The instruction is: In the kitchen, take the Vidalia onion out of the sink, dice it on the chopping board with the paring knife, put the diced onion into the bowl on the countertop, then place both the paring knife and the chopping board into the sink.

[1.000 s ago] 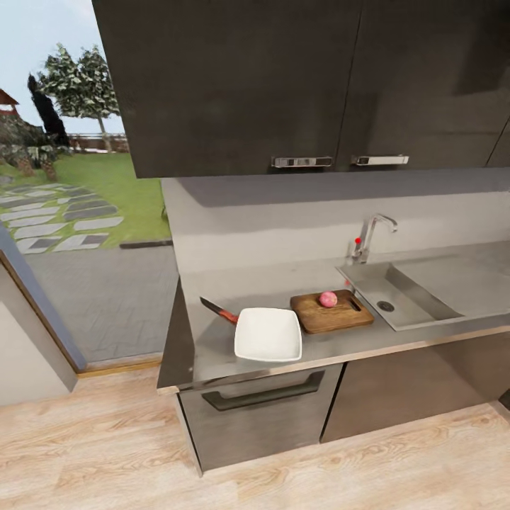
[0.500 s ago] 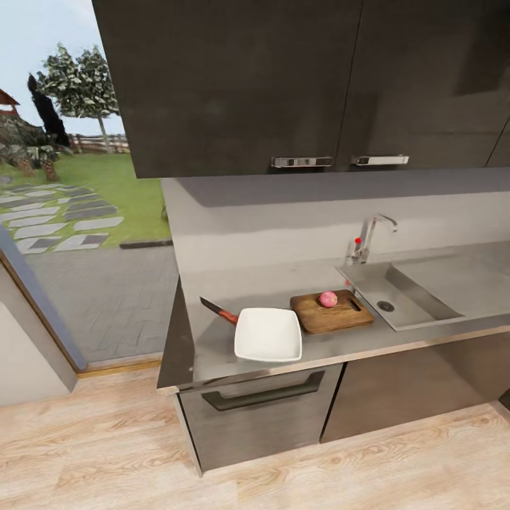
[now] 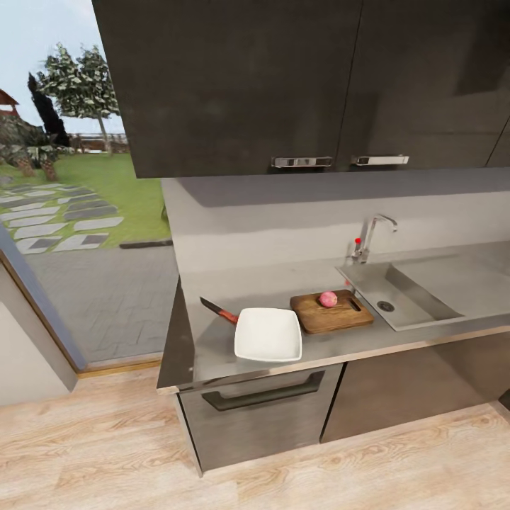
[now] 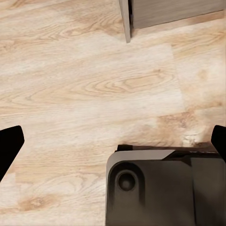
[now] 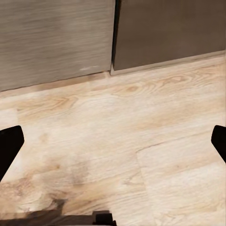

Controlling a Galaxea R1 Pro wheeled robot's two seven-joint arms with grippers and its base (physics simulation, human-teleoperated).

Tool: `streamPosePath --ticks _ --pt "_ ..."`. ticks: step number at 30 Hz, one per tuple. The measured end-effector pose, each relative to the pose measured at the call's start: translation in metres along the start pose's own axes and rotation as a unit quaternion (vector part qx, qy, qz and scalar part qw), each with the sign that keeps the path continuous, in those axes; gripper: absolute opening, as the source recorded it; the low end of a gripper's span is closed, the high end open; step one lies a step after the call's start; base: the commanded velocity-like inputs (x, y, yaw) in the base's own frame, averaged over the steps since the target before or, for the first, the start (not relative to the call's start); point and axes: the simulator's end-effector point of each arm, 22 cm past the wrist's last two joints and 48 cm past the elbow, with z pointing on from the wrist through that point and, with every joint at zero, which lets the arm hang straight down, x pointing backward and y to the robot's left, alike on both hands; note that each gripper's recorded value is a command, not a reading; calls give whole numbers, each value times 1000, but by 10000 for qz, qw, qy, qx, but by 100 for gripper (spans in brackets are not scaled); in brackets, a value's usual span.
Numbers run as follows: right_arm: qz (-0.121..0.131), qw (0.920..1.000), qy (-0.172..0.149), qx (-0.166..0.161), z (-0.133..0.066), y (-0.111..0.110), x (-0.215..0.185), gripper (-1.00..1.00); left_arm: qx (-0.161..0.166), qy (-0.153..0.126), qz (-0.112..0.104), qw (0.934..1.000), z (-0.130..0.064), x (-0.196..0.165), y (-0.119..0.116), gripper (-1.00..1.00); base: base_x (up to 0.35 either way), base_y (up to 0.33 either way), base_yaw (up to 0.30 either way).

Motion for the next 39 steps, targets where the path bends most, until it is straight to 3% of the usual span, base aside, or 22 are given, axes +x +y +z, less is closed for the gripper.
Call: streamPosePath --ticks 3,7,9,10,15,29,39 --pt "-15 9998 -165 69 2 -6 -16 100 8 4 -8 10000 0 0 -2 100 0 0 0" --pt "36 9963 -708 478 5 -32 -68 100 10 10 -7 10000 0 1 -2 100 0 0 0" --pt "70 9931 -939 701 4 -44 -90 100 10 8 -7 10000 0 1 -2 100 0 0 0" --pt "121 9864 -1267 1040 -1 -61 -122 100 10 8 -8 10000 0 1 -2 100 0 0 0" --pt "169 9784 -1577 1325 -8 -76 -153 100 10 10 -7 10000 0 1 -2 100 0 0 0" --pt "214 9690 -1799 1681 -30 -98 -235 100 12 12 -4 10000 0 1 -3 100 0 0 0" --pt "266 9648 -1933 1763 -37 -103 -281 100 18 13 -5 10000 -1 2 -3 100 0 0 0"
